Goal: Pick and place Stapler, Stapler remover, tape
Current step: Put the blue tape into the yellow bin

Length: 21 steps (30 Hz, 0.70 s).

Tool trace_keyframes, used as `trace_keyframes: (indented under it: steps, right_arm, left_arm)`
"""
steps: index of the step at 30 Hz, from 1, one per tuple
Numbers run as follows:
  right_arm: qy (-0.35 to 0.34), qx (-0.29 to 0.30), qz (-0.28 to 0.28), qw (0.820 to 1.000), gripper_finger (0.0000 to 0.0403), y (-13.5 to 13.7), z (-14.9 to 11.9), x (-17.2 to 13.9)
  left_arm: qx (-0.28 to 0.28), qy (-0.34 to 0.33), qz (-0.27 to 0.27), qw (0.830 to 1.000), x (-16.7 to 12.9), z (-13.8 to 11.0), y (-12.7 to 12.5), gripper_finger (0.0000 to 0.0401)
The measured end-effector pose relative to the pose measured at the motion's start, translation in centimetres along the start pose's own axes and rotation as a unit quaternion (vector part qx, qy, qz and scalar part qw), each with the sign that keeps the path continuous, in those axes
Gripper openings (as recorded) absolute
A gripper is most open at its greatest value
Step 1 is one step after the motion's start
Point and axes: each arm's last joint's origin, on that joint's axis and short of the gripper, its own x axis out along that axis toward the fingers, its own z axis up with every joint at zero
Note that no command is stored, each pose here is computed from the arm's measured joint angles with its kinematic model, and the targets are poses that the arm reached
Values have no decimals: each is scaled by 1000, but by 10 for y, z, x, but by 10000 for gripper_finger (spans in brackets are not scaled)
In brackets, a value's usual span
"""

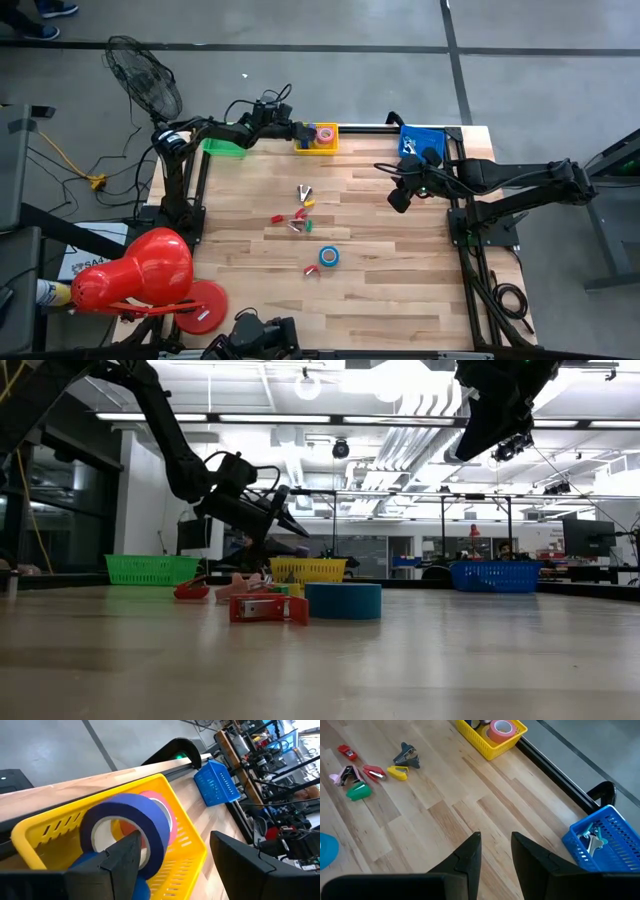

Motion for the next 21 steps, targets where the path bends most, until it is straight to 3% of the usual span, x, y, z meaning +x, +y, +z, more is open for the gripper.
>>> trace_keyframes:
  steps: [21]
  right_arm:
    - [0,-4,0,1000,98,0,0,0]
  left_arm:
    - [11,-12,-4,1000,-6,6,-10,232]
